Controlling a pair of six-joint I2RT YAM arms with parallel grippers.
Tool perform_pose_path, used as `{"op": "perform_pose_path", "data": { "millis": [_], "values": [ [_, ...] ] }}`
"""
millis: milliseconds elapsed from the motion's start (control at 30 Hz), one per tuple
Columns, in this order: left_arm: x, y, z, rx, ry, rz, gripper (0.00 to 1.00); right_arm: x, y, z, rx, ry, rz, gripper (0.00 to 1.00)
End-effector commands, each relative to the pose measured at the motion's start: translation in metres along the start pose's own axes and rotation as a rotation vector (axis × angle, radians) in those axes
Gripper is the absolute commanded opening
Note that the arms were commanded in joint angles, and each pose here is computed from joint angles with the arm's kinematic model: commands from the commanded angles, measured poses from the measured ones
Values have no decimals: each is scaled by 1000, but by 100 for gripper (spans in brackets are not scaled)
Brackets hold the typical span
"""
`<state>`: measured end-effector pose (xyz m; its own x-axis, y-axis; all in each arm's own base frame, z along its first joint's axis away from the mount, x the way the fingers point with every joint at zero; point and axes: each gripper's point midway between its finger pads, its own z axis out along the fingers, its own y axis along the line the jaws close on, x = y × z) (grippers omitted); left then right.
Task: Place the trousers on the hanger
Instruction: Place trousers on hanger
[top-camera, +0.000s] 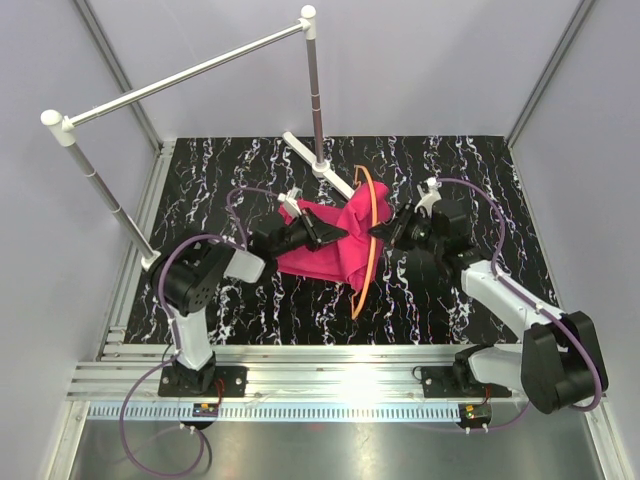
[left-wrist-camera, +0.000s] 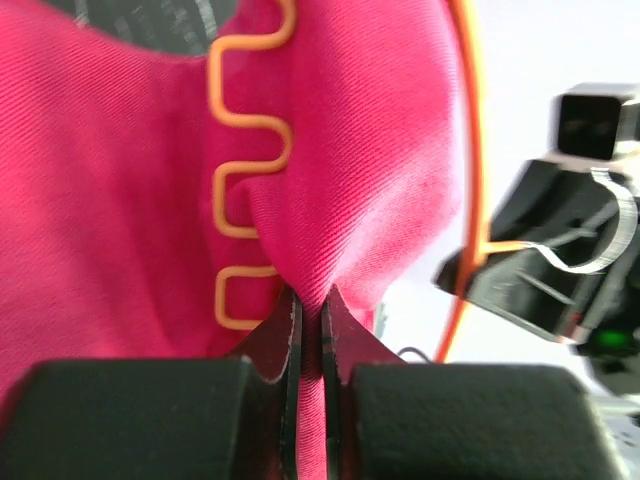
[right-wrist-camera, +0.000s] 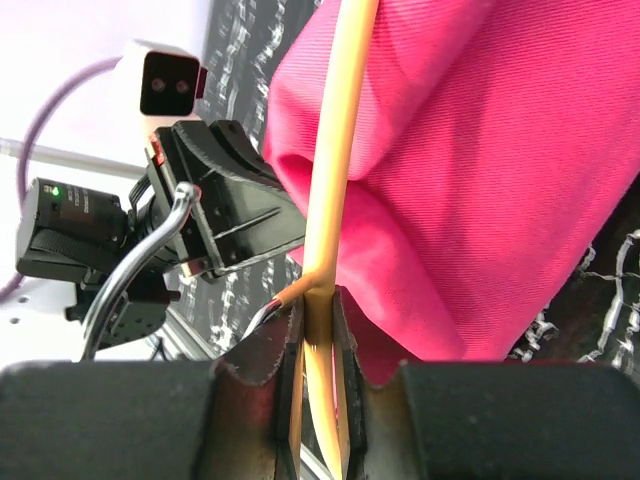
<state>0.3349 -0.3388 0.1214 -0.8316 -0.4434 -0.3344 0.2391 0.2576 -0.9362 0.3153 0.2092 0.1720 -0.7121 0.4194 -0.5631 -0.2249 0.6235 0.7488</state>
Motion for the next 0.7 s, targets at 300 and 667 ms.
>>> {"op": "perform_pose_path", "data": {
  "millis": [300, 667],
  "values": [
    [-59, -127, -58, 329, -187, 131, 0, -35, -3, 13, -32, -198, 100, 0],
    [-70, -110, -90, 179, -244, 265, 0, -39, -11, 14, -15, -248, 158, 0]
  ]
}}
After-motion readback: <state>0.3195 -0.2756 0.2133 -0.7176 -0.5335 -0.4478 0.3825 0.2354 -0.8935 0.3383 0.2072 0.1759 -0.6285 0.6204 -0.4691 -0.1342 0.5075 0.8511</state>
